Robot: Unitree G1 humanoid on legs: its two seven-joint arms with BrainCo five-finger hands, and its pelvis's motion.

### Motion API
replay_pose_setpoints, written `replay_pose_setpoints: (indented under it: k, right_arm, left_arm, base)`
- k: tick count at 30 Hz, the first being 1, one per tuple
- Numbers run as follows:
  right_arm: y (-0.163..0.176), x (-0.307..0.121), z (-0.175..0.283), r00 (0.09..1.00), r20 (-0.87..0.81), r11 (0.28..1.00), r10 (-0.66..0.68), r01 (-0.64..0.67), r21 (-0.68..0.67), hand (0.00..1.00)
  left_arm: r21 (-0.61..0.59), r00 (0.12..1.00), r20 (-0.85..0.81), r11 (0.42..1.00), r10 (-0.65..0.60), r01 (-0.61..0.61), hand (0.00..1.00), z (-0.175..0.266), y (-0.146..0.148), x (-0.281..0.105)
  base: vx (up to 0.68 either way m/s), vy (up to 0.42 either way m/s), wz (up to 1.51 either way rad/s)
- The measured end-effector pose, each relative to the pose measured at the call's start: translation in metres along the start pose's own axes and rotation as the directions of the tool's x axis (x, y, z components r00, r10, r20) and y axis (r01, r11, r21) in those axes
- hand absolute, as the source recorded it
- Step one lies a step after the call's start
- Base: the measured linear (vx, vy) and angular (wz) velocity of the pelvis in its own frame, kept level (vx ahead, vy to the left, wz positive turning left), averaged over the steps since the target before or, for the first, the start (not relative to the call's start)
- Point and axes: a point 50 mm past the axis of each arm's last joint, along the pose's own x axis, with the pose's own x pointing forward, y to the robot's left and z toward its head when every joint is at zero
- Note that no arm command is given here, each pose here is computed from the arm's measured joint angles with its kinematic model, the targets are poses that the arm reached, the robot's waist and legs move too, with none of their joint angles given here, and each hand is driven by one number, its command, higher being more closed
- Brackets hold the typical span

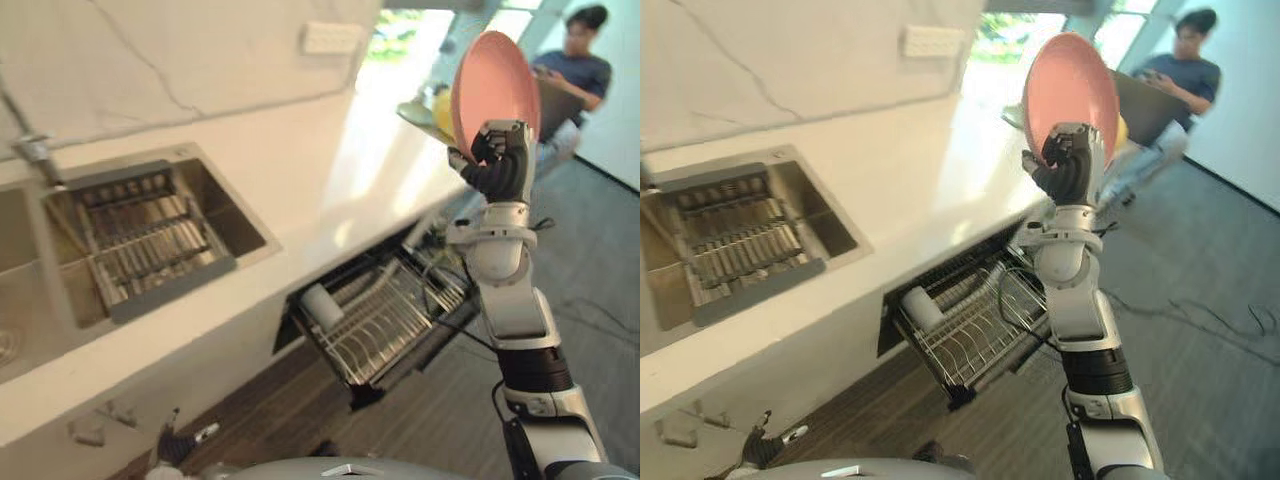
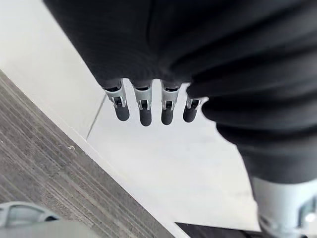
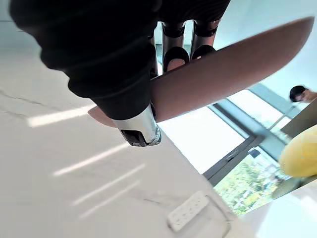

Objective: Walk over to the sink, pick up the cup, carry it to the dishwasher, place the cup inside the dishwasher, then close the dishwasher door

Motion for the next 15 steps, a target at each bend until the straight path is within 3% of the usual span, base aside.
replay_pose_setpoints:
  k: [6,15]
  right_arm:
    - [-0.027,-0.021,-0.040,0.986,-0.165,0.995,-0.014,-0.003,-0.099,1.00]
    - [-0.009,-0.035,-0.065,0.956,-0.286,0.992,0.057,-0.087,-0.091,1.00]
  left_arm:
    - [0.003,1.000,0.011,1.000,0.016,-0.016,0.00,0.003,-0.002,0.000]
    - [-0.044,0.997,0.071,0.998,0.041,-0.038,0.00,0.021,0.000,0.008]
  base:
    - [-0.05,0.012,-0.09]
    - [-0.06,0.064,0.08]
